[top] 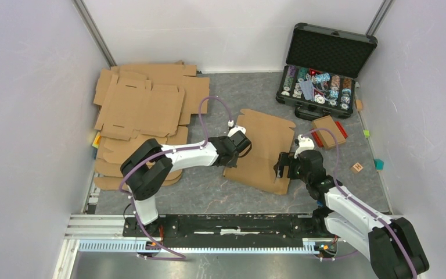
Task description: Fold the paper box
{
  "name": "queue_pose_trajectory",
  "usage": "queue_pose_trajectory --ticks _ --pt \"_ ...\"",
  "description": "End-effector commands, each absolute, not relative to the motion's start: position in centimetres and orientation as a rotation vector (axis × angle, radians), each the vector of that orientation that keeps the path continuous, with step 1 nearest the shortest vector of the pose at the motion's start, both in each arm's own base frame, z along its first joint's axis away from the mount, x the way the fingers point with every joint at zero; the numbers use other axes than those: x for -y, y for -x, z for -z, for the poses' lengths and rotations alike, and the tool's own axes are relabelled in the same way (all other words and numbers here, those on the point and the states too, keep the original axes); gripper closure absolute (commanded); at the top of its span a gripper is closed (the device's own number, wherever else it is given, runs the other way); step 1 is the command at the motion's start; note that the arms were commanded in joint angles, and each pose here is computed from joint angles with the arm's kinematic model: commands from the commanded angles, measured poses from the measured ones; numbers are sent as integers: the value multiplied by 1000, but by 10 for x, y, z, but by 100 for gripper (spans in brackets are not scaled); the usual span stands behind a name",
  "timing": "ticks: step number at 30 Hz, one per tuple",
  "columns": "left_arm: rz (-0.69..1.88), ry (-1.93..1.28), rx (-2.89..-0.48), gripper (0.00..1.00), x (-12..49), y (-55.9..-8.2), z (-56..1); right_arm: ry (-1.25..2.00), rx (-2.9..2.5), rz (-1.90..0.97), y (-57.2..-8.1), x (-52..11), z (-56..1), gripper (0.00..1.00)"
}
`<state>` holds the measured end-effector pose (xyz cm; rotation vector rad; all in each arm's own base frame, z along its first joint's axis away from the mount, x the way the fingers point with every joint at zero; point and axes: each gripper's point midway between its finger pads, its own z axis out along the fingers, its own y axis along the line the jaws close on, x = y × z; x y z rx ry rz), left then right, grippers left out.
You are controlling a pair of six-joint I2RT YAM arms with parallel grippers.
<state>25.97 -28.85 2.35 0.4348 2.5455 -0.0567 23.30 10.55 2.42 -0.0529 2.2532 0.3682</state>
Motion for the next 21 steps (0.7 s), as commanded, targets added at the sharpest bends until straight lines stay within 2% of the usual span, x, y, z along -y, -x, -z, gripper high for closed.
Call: queue_pose_trajectory --ticks 1,4,21 --pt "-16 -372 -2457 98 275 -271 -35 14 -2409 -406 -203 -106 2 2" --pt "-47 -362 -2434 98 267 -273 -37 22 -2438 -416 -199 -108 6 2" --pt "128 -298 -2467 98 289 -265 -35 57 -2460 -641 -186 -148 10 4"
